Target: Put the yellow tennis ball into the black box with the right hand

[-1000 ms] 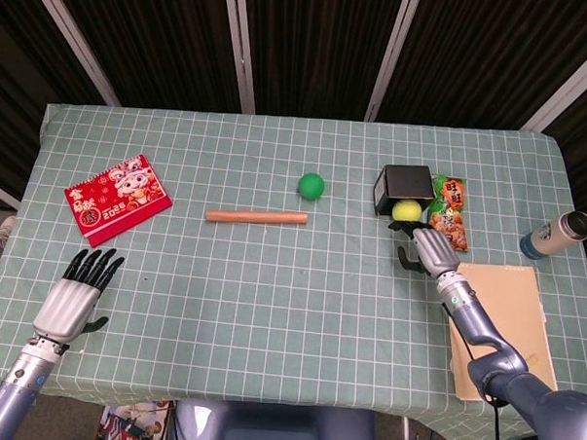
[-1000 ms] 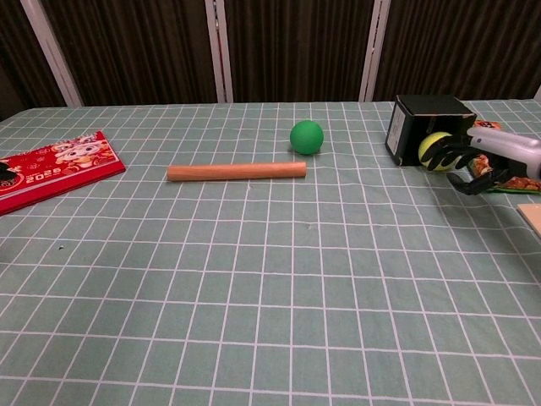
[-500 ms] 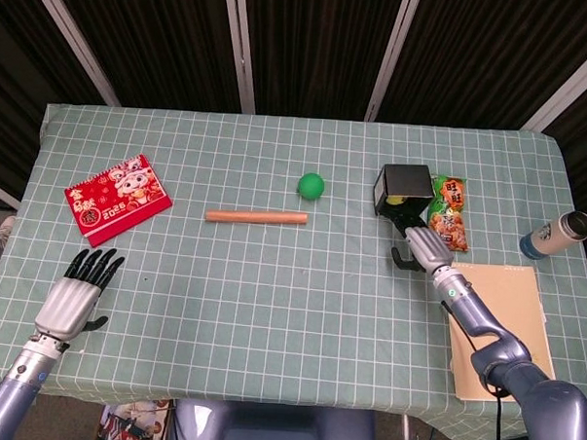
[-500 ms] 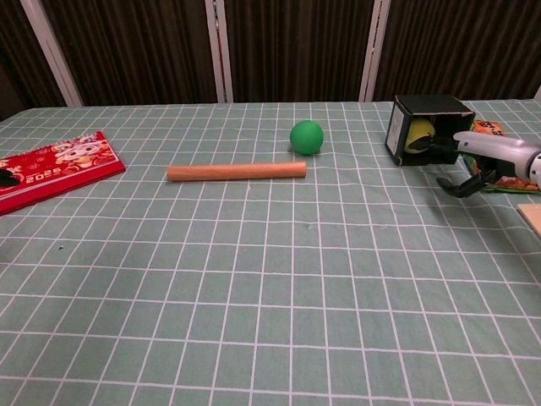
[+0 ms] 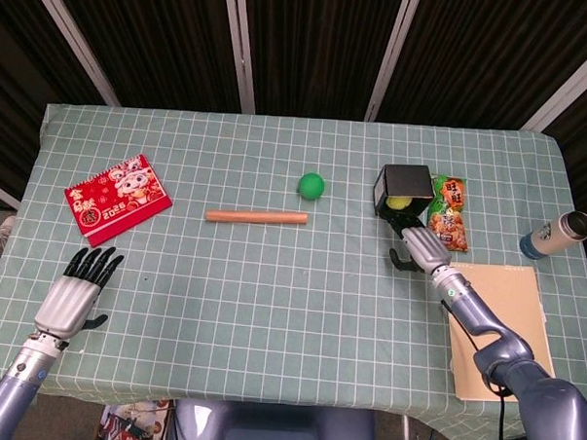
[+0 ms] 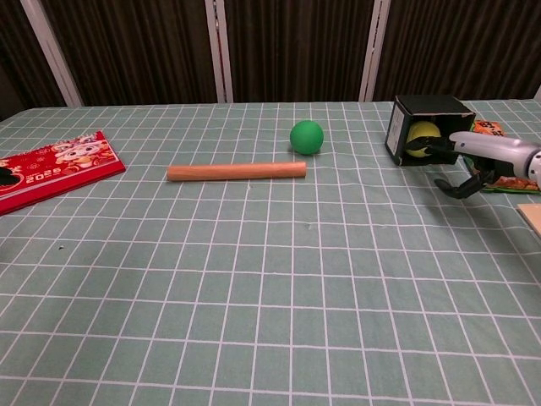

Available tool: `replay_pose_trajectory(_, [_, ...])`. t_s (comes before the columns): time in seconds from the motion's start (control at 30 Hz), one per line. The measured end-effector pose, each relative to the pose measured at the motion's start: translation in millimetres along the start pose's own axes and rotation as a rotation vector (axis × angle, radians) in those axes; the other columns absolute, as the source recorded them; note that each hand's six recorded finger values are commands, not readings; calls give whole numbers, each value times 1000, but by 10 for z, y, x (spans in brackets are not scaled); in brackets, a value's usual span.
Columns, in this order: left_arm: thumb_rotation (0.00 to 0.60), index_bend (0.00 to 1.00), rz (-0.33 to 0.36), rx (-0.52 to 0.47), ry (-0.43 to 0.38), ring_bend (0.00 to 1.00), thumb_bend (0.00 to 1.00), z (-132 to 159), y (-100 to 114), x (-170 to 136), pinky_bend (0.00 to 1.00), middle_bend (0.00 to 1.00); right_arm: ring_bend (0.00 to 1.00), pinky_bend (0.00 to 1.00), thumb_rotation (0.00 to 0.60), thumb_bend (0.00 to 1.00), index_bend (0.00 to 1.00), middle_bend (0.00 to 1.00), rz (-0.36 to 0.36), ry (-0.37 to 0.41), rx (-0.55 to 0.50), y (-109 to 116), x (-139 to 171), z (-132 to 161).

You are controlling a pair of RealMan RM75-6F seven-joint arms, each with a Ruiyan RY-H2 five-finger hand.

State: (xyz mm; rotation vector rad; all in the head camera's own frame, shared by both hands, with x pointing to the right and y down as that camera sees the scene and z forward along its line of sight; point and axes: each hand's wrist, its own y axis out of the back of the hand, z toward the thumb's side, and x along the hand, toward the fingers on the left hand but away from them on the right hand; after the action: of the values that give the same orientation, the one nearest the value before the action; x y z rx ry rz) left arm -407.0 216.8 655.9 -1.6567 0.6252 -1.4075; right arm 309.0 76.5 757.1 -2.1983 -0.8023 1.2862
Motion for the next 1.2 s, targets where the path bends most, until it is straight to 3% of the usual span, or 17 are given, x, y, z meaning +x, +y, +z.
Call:
replay_pose_trajectory(0.27, [600, 0, 22, -3, -14, 0, 69, 12, 55, -43, 0, 0, 0, 0, 600, 599, 0, 0, -31, 28, -41, 1, 278, 12])
replay_pose_trajectory(0.57, [600, 0, 57, -17, -42, 0, 69, 36, 159, -120, 0, 0, 0, 0, 600, 547, 0, 0, -172, 30, 3, 131, 1054, 6])
replay_pose_trajectory(0.73, [600, 0, 60, -27, -47, 0, 69, 46, 189, -155, 0, 0, 0, 0, 600, 504, 0, 0, -265, -45, 112, 194, 1650, -25])
replay_pose_trajectory(1.0, [600, 0, 49, -28, -36, 0, 68, 37, 213, -233, 0, 0, 0, 0, 600, 451, 0, 0, -427, -248, 224, 343, 2607, -191])
replay_pose_trajectory(1.2, [600, 0, 60, -20, -52, 0, 69, 84, 247, -301, 0, 0, 0, 0, 600, 451, 0, 0, -459, -269, 235, 417, 2746, -187])
